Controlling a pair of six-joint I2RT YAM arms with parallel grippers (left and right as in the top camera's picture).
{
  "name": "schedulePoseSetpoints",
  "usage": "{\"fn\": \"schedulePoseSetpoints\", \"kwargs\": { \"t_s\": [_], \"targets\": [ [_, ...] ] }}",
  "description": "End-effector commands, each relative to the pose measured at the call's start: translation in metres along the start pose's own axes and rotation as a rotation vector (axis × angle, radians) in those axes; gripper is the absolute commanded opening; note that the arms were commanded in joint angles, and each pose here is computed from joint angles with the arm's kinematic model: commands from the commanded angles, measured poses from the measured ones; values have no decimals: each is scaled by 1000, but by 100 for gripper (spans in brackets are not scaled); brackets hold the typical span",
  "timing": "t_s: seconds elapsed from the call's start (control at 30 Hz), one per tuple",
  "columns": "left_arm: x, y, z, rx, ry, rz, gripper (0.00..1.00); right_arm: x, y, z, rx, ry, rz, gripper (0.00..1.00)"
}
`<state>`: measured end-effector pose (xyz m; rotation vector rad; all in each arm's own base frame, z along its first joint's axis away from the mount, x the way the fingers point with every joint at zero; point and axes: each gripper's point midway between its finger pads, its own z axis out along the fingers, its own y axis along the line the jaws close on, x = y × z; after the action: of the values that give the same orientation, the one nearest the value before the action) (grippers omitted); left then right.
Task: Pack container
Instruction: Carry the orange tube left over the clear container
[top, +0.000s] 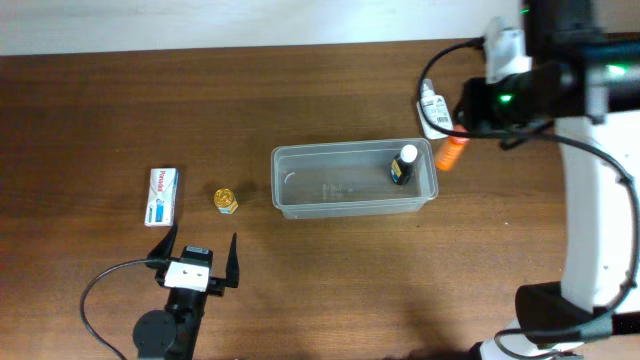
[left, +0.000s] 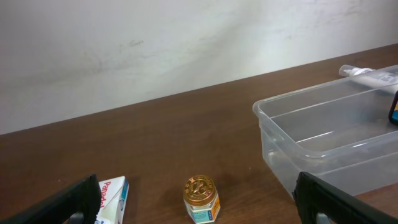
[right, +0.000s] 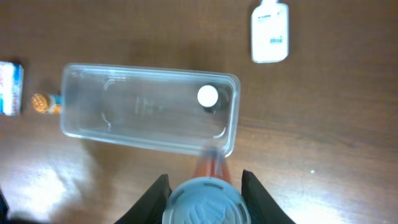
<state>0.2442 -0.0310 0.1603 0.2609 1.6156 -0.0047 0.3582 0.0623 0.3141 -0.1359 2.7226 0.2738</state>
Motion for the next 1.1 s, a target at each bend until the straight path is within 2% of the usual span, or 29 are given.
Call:
{"fn": "schedulePoseSetpoints", "kwargs": {
  "t_s": [0.0,0.27,1.07],
  "targets": [
    [1,1,0,-2,0,12,99,9,3,29,7,67,-11,29],
    [1,1,0,-2,0,12,99,24,-1,68,4,143,-2,29],
    [1,1,0,-2,0,12,99,29,-5,100,-6,162,2,29]
  ]
}}
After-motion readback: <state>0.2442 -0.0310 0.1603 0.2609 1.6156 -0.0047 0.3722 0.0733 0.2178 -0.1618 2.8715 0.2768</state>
